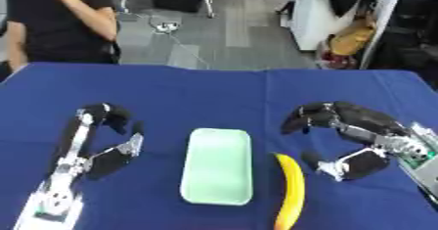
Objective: Pick up objects on the table and place them in the box.
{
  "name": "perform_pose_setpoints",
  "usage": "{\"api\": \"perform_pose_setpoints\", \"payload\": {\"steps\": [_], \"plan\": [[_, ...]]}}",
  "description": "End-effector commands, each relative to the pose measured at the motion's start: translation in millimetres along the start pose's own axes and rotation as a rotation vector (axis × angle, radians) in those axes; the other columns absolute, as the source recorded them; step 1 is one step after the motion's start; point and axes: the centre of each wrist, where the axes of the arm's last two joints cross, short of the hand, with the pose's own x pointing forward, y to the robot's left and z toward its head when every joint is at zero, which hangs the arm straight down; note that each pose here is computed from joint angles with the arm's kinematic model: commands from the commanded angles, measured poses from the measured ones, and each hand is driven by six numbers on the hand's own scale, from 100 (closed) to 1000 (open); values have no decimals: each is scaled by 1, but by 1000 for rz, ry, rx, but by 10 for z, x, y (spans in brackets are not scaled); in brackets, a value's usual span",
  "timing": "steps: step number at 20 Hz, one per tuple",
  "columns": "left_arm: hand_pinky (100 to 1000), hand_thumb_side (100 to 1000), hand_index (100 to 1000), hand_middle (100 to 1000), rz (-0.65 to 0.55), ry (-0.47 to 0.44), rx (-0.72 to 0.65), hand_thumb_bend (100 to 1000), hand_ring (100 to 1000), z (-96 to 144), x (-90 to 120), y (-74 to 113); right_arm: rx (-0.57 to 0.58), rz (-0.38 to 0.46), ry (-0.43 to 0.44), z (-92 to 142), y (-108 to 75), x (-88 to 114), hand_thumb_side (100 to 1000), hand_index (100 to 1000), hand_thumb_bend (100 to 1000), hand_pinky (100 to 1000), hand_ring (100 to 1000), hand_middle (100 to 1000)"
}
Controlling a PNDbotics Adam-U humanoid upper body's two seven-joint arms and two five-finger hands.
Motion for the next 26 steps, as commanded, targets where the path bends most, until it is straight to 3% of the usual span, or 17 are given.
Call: {"api": "perform_pose_setpoints", "payload": {"steps": [1, 5, 8, 9, 15, 26], "plan": [[651, 202, 591, 451, -8, -36, 5, 100, 456, -64, 74, 66, 29, 47, -2, 17, -148, 9, 542, 828, 160, 573, 756, 747], [652, 202, 591, 451, -5, -38, 4, 100, 456, -66, 81, 59, 81, 76, -7, -18, -168, 25, 508, 821, 204, 609, 757, 742], [652, 203, 591, 451, -3, -39, 4, 100, 456, -68, 86, 56, 150, 111, -12, -56, -193, 59, 464, 821, 277, 645, 762, 743], [652, 203, 591, 451, -3, -40, 4, 100, 456, -69, 87, 56, 179, 124, -12, -67, -201, 71, 437, 820, 342, 661, 764, 737], [652, 202, 592, 451, -3, -40, 4, 100, 456, -70, 88, 56, 336, 202, 7, -121, -284, 168, 403, 806, 372, 720, 779, 744], [652, 199, 592, 451, -4, -40, 3, 100, 456, -70, 86, 58, 364, 226, 11, -130, -332, 201, 416, 818, 389, 727, 783, 756]]}}
